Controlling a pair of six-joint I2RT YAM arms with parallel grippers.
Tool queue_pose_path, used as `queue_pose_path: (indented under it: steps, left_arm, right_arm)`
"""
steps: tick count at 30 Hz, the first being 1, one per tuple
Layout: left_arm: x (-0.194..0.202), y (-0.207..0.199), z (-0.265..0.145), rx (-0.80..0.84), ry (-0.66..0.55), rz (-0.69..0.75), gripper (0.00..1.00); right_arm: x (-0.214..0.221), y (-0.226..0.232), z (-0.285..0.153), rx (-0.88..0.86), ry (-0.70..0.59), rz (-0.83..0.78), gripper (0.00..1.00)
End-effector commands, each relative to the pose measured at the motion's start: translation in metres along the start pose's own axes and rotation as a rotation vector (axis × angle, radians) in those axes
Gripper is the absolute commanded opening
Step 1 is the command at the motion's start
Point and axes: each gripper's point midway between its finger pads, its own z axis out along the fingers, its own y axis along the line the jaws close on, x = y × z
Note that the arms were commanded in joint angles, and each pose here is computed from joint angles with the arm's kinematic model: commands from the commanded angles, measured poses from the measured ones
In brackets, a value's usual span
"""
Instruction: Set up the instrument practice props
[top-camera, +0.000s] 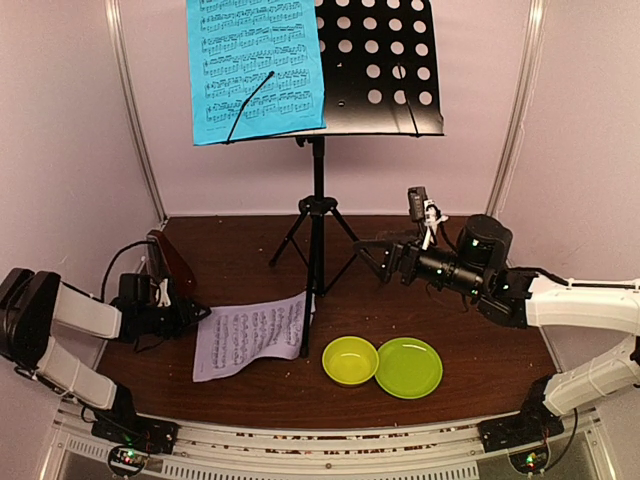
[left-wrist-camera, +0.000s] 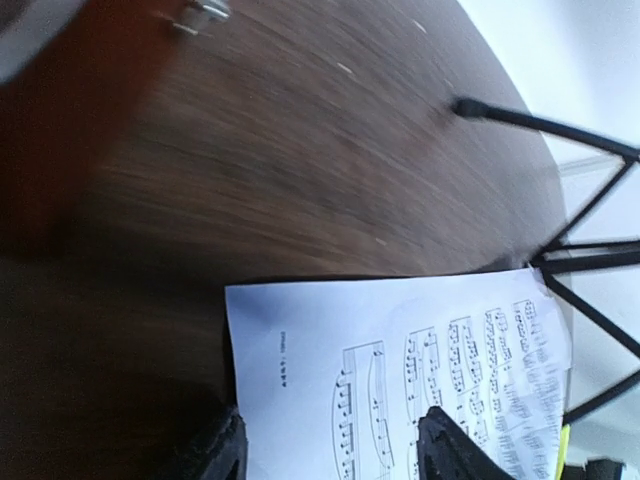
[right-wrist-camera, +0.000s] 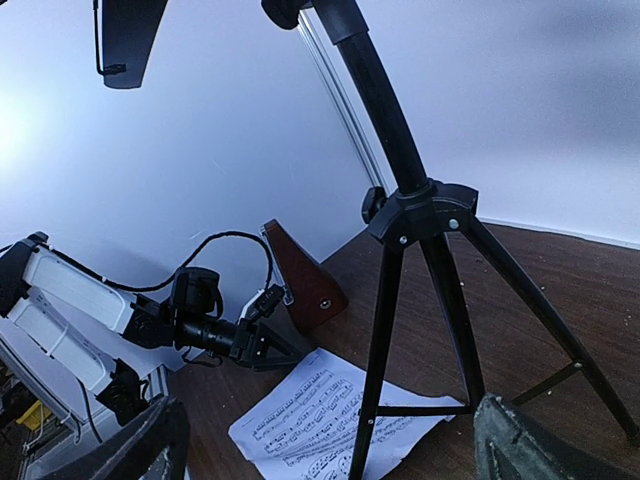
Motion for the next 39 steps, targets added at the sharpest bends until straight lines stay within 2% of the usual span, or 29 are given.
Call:
queue_pose_path:
  steps: [1, 6, 13, 16, 20, 30, 32, 39]
  left_arm:
    - [0.023, -0.025, 0.010, 0.136, 0.082, 0.020, 0.61]
    - [0.031, -0.041, 0.013, 0.185, 0.108, 0.057, 0.71]
    - [0.041, -0.039, 0.018, 0.174, 0.140, 0.053, 0.66]
    - [0.040, -0.038, 0.018, 0.167, 0.140, 0.055, 0.66]
    - [0.039, -0.038, 0.019, 0.162, 0.140, 0.055, 0.66]
    - [0.038, -0.038, 0.019, 0.161, 0.140, 0.051, 0.66]
    - [0.038, -0.038, 0.019, 0.160, 0.137, 0.050, 0.66]
    - [0.036, -0.039, 0.018, 0.161, 0.133, 0.051, 0.66]
  right_arm:
    - [-0.014, 0.009, 0.003, -0.024, -0.031, -0.005, 1.00]
    - [-0.014, 0.008, 0.003, -0.021, -0.029, -0.005, 1.00]
    - [-0.004, 0.028, 0.006, -0.115, 0.020, -0.035, 1.00]
    - [0.017, 0.048, 0.005, -0.129, 0.085, -0.185, 0.96]
    - [0.051, 0.059, 0.011, -0.060, 0.213, -0.409, 0.90]
    - [0.137, 0.102, 0.062, -0.048, 0.524, -0.903, 0.77]
    - [0.156, 0.107, 0.072, -0.075, 0.594, -0.982, 0.74]
    - [0.192, 0.107, 0.110, -0.031, 0.787, -1.107, 0.74]
